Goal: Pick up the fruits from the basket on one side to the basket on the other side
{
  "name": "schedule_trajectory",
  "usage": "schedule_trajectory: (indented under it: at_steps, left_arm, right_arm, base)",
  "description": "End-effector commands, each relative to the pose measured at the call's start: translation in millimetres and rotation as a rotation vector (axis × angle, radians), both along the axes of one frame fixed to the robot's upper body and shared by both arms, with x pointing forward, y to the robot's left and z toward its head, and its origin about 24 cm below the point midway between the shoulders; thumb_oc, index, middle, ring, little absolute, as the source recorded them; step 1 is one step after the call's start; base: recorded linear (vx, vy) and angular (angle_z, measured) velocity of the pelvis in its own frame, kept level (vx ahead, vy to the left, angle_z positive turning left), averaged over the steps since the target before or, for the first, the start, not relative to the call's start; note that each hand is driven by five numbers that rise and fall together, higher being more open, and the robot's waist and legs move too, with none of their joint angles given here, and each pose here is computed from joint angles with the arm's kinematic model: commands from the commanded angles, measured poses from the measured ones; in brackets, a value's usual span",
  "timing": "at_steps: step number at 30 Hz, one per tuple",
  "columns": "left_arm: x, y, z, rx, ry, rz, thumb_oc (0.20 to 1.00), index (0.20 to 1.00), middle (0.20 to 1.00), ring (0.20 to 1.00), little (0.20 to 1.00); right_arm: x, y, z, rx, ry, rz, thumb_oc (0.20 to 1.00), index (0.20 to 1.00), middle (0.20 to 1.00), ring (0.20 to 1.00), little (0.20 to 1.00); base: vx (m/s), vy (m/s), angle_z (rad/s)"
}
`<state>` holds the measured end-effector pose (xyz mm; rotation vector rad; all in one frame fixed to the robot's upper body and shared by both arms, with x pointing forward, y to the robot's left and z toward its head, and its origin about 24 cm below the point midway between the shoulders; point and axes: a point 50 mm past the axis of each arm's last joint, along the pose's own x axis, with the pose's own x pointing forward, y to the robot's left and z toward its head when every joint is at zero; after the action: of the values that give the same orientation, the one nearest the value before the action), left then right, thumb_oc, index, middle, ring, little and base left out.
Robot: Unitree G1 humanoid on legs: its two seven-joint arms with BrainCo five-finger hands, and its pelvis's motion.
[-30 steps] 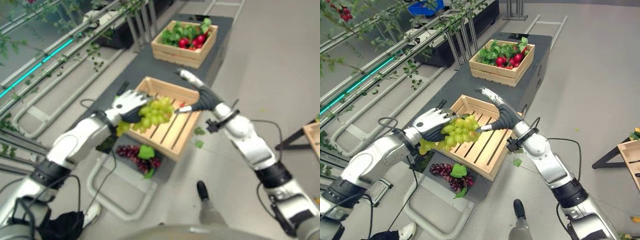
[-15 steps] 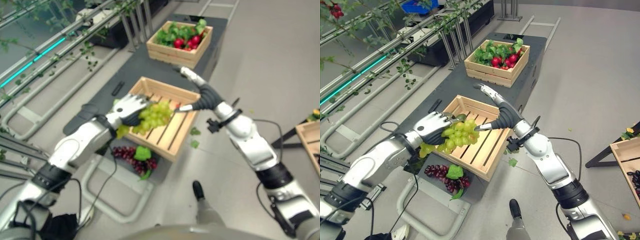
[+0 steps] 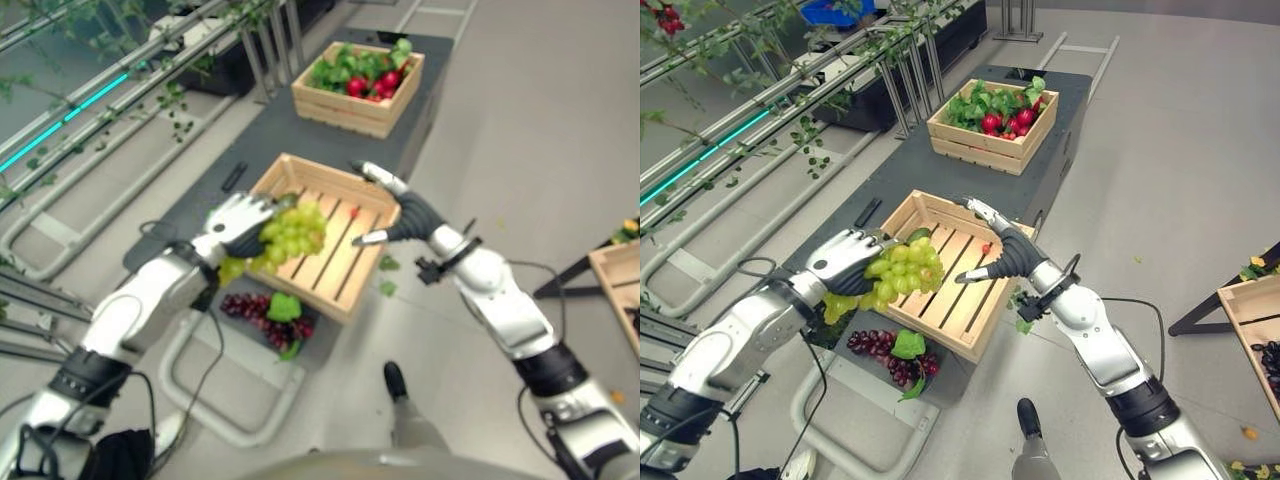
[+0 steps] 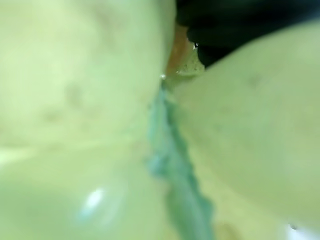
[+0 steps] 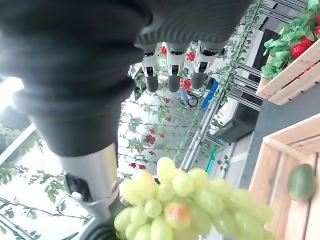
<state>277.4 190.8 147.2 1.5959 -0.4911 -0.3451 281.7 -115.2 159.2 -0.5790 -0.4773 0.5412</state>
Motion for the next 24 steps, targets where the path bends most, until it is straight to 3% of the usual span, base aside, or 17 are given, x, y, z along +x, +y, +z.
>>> schedule_trajectory:
  at_steps: [1, 24]
  left_arm:
    - [0.0, -22.9, 69.1, -0.086, -0.272, -0.131, 0.200, 0.200, 0.200, 0.200, 0.200]
    - [5.3, -48.0, 63.1, -0.155, -0.277, -0.204, 0.200, 0.200, 0.200, 0.200, 0.200]
  right_arm:
    - [-3.1, 19.1, 22.4, 0.019, -0.119, 0.080, 1.000, 1.000, 1.000, 1.000, 1.000]
    - [4.0, 51.6, 10.9, -0.011, -0.077, 0.145, 1.000, 1.000, 1.000, 1.000, 1.000]
  base:
    - [0.00, 0.000, 0.00]
    - [0.00, 0.000, 0.00]
